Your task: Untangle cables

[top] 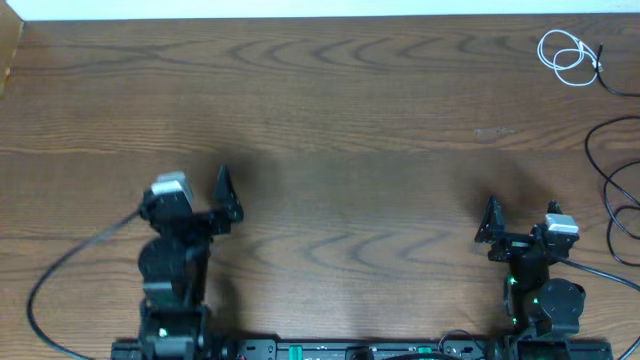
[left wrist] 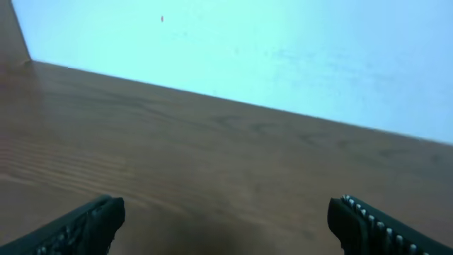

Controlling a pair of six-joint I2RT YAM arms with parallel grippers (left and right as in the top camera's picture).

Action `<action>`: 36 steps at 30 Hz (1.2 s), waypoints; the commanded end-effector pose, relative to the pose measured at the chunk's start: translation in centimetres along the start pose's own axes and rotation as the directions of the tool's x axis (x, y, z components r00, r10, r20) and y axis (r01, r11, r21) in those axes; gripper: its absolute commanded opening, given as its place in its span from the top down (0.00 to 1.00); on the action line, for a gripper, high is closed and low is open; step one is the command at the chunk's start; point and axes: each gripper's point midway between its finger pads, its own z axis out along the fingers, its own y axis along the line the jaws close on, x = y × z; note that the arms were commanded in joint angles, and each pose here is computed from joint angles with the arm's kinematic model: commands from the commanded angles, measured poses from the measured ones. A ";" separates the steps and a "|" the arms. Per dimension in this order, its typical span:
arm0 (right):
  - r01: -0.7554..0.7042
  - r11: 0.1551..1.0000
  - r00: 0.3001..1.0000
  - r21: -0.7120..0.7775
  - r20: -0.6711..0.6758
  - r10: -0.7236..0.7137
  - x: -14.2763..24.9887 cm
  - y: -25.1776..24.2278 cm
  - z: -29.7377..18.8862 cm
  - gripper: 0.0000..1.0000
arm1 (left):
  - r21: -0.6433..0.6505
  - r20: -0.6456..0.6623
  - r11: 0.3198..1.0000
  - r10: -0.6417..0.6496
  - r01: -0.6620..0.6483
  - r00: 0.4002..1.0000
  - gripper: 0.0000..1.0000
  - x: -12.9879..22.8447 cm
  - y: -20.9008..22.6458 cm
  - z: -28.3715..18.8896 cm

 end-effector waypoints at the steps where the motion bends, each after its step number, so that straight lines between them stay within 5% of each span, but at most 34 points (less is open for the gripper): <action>1: -0.007 1.000 1.000 0.010 0.002 0.007 0.0 -0.2 0.0 0.01 | -0.025 0.058 0.994 0.109 -0.108 0.992 0.03 1.4 0.9 -1.1; 7: -0.007 1.000 1.000 0.010 0.002 0.007 0.0 -0.2 0.0 0.01 | -0.074 0.118 0.992 0.106 -0.097 0.987 0.03 3.4 2.4 -2.0; 16: -0.007 1.000 1.000 0.010 0.002 0.007 0.0 -0.2 0.0 0.01 | -0.112 -0.004 0.987 0.112 -0.111 0.994 0.03 6.5 3.4 -2.4; 36: -0.007 1.000 1.000 0.010 0.002 0.007 0.0 -0.2 0.0 0.01 | -0.112 -0.004 0.986 0.126 -0.125 0.992 0.03 6.5 3.4 -2.4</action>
